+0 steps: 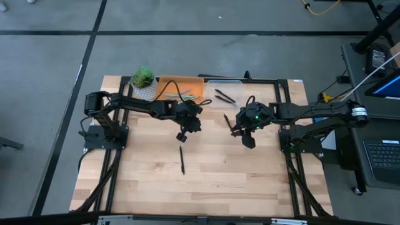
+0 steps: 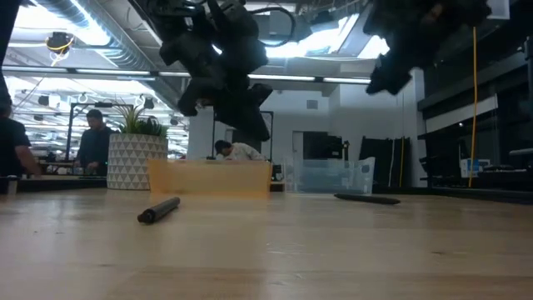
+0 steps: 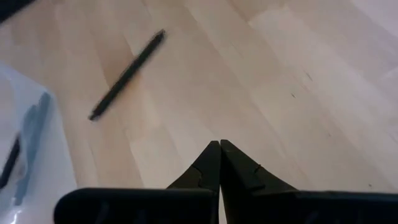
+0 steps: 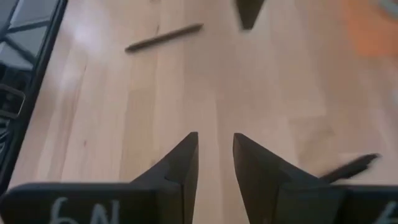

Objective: Sort pens & pencils
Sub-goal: Put the black pen into the transparent bin

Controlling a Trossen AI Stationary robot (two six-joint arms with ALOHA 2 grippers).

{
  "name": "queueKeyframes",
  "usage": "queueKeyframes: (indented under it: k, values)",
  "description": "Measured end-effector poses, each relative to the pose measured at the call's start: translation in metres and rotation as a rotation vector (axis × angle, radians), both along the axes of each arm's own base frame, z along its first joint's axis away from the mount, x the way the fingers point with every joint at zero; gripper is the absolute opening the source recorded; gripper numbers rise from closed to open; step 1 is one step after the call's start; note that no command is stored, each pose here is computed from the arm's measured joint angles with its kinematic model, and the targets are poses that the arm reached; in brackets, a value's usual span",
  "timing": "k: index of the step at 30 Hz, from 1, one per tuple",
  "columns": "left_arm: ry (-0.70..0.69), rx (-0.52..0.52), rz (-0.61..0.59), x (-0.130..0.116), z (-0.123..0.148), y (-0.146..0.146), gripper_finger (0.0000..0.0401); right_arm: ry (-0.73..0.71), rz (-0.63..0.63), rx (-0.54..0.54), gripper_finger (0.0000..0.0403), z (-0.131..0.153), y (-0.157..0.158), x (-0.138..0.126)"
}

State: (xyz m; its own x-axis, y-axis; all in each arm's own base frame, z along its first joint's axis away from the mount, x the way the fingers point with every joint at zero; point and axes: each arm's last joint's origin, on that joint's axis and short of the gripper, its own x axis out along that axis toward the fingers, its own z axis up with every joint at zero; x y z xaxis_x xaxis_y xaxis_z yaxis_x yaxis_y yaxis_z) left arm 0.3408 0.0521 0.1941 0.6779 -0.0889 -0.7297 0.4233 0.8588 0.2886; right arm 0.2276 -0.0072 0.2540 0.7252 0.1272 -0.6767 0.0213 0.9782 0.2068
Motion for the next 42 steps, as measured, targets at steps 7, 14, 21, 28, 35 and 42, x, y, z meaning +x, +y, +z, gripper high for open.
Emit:
queueKeyframes:
  k: [7, 14, 21, 28, 35, 42]
  values:
    - [-0.022, -0.171, -0.052, -0.004, 0.004, 0.009, 0.0000, 0.048, -0.027, 0.049, 0.0101, -0.033, 0.001, -0.007]
    - [-0.041, -0.309, -0.104, -0.007, 0.006, 0.019, 0.0000, 0.061, -0.304, -0.038, 0.0101, -0.035, -0.013, -0.008]
    - [-0.067, -0.340, -0.118, -0.018, -0.007, 0.024, 0.0000, 0.036, -0.426, -0.017, 0.0124, -0.033, -0.022, -0.007]
    - [-0.225, -0.332, -0.106, -0.042, -0.003, 0.027, 0.0000, 0.060, -0.434, -0.003, 0.0158, -0.031, -0.025, 0.007]
    - [-0.401, -0.270, -0.091, -0.089, 0.020, 0.016, 0.0000, 0.346, -0.449, -0.054, 0.0162, -0.034, -0.034, 0.036]
    - [-0.544, -0.205, -0.009, -0.128, 0.021, 0.005, 0.0000, 0.464, -0.479, -0.027, 0.0162, -0.042, -0.043, 0.059]
